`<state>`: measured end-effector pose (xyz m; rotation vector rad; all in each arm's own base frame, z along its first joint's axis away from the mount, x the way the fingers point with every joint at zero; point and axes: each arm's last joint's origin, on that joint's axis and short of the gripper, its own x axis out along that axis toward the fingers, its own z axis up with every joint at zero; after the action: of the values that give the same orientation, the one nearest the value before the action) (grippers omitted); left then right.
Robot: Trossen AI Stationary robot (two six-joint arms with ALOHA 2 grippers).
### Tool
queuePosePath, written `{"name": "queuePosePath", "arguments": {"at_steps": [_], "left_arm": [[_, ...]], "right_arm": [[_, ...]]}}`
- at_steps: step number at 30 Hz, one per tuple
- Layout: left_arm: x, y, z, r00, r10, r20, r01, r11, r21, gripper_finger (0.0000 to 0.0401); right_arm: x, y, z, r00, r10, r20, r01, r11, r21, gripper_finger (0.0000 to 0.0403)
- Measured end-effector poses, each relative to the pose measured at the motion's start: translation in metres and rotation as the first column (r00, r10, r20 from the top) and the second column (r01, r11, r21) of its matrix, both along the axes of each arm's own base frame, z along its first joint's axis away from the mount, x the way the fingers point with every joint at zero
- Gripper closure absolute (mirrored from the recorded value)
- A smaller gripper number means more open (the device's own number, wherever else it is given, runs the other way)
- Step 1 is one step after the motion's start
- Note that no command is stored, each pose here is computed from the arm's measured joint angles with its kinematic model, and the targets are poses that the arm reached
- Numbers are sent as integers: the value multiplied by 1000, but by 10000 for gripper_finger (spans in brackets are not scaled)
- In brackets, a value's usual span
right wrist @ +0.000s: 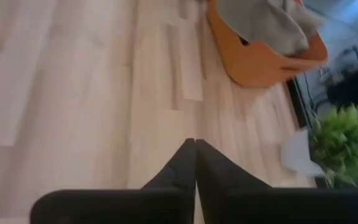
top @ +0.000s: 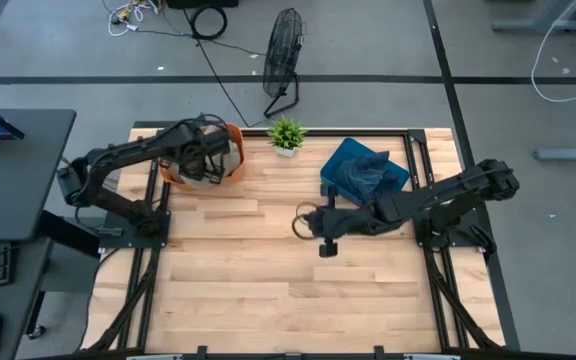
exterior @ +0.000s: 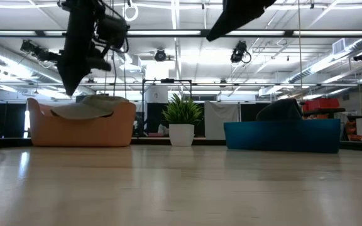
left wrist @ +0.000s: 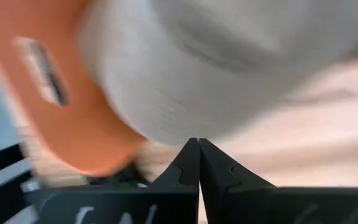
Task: Pick & Place hat
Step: Put the brown cap into the orange bin
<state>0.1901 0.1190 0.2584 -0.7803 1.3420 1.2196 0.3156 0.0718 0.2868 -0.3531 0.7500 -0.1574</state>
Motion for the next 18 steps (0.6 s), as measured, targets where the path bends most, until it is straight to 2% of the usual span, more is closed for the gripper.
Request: {"name": "queuePosePath", "arguments": {"at_steps": [4, 9, 13, 18], "left_arm": [[12, -22, 4, 992, -67, 103, 69, 997, -20, 400], [31, -32, -17, 981, -122, 148, 124, 992, -2, 400], [36, -34, -34, 986, -104, 128, 110, 993, -39, 400], [37, -29, -51, 990, -132, 51, 135, 988, -73, 400]], "right_arm": [[2, -15, -1, 998, -59, -13, 59, 998, 11, 395], [3, -24, -1, 996, -89, -14, 90, 996, 22, 397], [3, -26, -2, 995, -100, -19, 100, 995, 23, 400], [4, -30, -2, 994, -107, -21, 107, 994, 16, 400]]}}
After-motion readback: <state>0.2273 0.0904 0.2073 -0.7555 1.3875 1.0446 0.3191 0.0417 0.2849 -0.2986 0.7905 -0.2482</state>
